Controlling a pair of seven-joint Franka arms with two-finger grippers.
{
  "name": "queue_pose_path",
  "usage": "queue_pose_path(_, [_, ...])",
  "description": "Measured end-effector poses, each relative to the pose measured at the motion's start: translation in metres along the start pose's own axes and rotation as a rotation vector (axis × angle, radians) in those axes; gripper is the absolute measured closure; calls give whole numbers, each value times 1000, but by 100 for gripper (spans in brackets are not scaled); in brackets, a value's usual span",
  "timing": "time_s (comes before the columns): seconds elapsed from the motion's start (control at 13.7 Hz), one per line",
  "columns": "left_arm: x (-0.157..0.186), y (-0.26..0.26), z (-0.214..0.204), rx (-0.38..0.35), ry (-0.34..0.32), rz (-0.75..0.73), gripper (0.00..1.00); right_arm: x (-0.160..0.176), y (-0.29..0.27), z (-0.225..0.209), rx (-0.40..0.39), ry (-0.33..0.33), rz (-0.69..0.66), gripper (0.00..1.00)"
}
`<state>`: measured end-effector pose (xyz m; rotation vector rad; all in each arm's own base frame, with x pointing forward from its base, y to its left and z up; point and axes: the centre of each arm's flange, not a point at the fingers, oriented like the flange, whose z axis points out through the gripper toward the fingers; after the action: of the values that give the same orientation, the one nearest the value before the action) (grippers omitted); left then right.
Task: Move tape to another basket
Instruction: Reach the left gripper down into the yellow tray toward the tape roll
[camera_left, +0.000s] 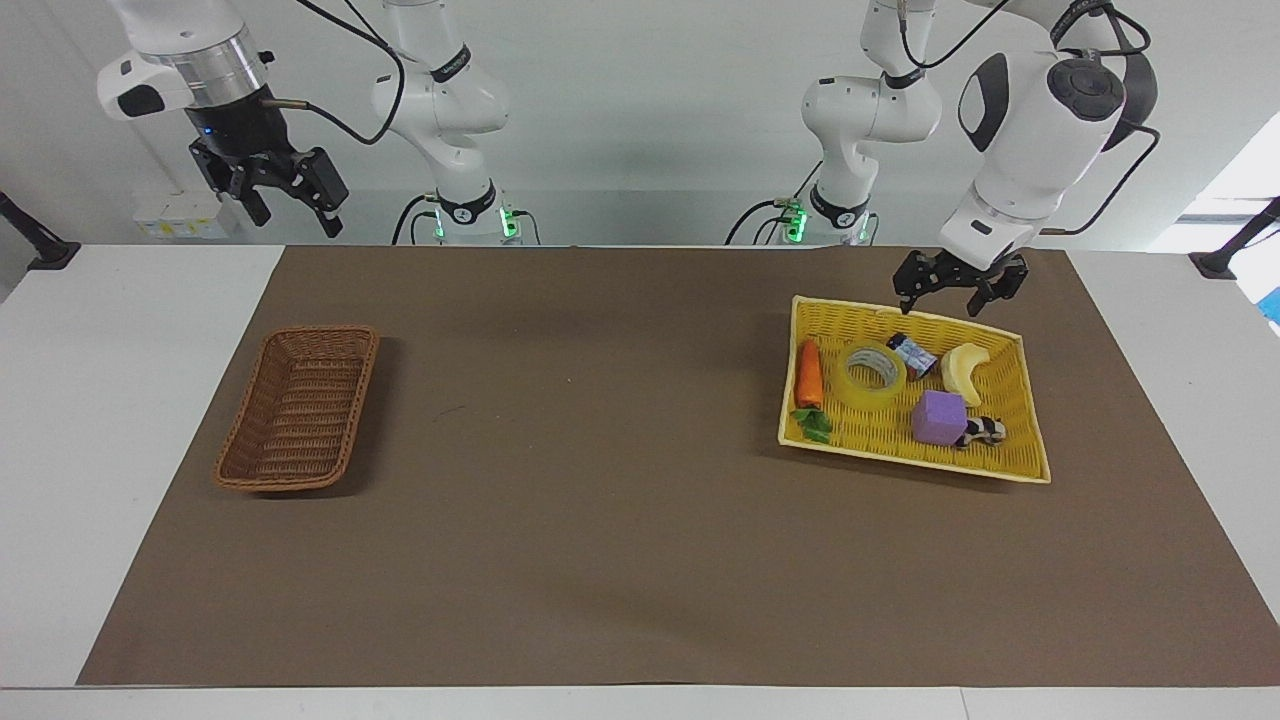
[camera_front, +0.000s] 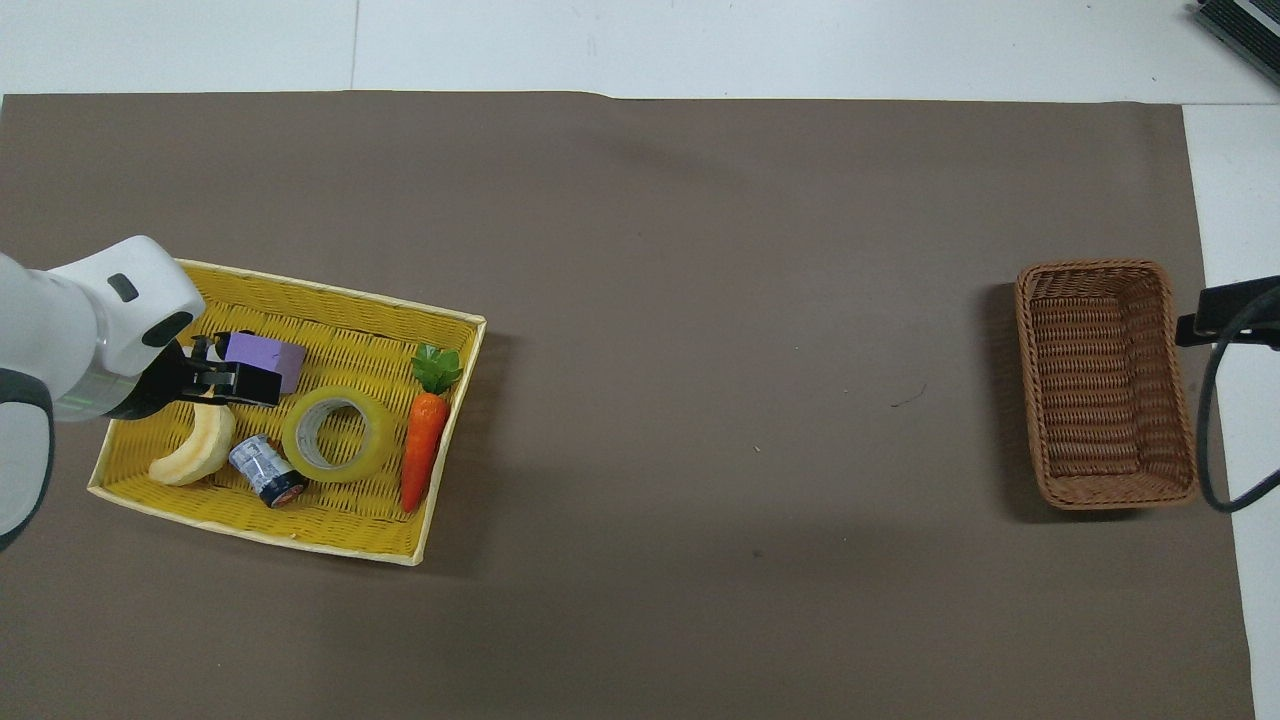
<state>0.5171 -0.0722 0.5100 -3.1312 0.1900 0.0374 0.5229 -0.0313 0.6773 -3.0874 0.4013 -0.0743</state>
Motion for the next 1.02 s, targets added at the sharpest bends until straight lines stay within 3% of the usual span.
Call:
queue_pose_path(0.22, [0,9,34,0,15,17,0,0,0,0,0,0,0,0])
queue_pose_path(1.02, [-2,12,139,11,-99,34,0,0,0,0,0,0,0,0])
